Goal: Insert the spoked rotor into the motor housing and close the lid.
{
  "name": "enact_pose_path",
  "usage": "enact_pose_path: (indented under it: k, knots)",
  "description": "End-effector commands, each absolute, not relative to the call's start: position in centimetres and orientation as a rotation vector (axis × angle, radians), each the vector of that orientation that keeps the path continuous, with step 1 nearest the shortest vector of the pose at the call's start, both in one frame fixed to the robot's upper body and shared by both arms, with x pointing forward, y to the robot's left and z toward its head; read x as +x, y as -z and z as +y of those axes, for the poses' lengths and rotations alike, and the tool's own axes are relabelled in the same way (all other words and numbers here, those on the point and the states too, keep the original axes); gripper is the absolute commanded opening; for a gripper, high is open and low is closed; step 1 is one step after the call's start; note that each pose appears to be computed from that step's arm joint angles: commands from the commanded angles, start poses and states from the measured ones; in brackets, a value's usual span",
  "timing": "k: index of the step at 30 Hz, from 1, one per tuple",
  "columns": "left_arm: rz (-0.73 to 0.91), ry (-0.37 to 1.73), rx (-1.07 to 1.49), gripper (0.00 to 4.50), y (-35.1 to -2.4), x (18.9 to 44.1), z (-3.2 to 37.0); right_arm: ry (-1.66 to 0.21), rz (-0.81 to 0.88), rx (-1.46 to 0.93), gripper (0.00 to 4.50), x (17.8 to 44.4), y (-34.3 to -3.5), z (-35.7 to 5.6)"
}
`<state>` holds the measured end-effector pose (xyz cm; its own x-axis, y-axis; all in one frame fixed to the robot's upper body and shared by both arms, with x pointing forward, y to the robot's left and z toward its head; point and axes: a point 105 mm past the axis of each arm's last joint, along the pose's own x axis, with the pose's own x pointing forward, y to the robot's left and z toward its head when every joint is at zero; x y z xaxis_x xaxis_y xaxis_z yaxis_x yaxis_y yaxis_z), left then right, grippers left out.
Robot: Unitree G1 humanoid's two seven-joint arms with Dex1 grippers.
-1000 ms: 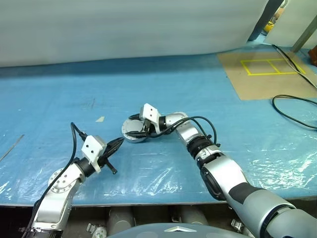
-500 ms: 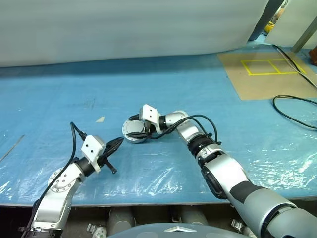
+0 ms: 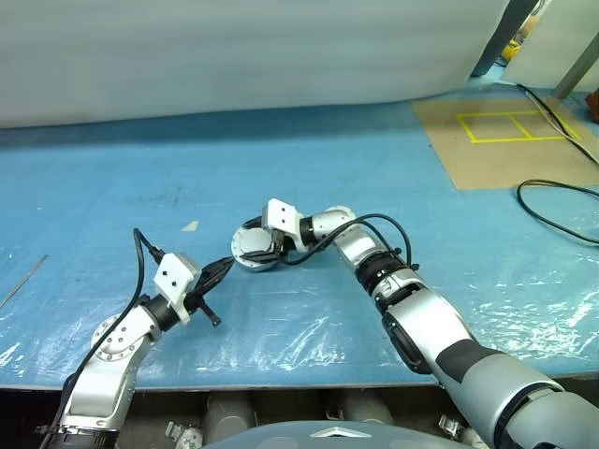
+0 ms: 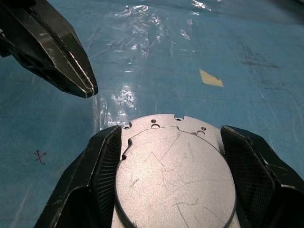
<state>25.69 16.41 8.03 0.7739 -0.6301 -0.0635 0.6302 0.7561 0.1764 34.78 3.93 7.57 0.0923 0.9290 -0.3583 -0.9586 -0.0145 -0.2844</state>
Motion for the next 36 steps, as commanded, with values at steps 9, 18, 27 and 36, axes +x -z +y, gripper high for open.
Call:
enact_pose_path:
  k: [9,18,27,36]
  knots:
    - [-0.023,0.618,0.228,0.0,-9.2,25.0,19.5,-1.7,0.397,-0.419,2.98,30.2,-2.0,2.3]
    - [-0.003,0.597,0.238,0.0,-8.7,24.1,20.4,-1.609,0.3,-0.509,2.98,31.0,-2.5,2.6]
    - [0.015,0.613,0.22,0.0,-8.0,23.6,19.8,-1.638,0.23,-0.427,2.98,31.6,-6.0,3.2]
    - [-0.003,0.606,0.225,0.0,-8.5,24.2,20.0,-1.744,0.214,-0.281,2.98,28.9,-8.1,5.6]
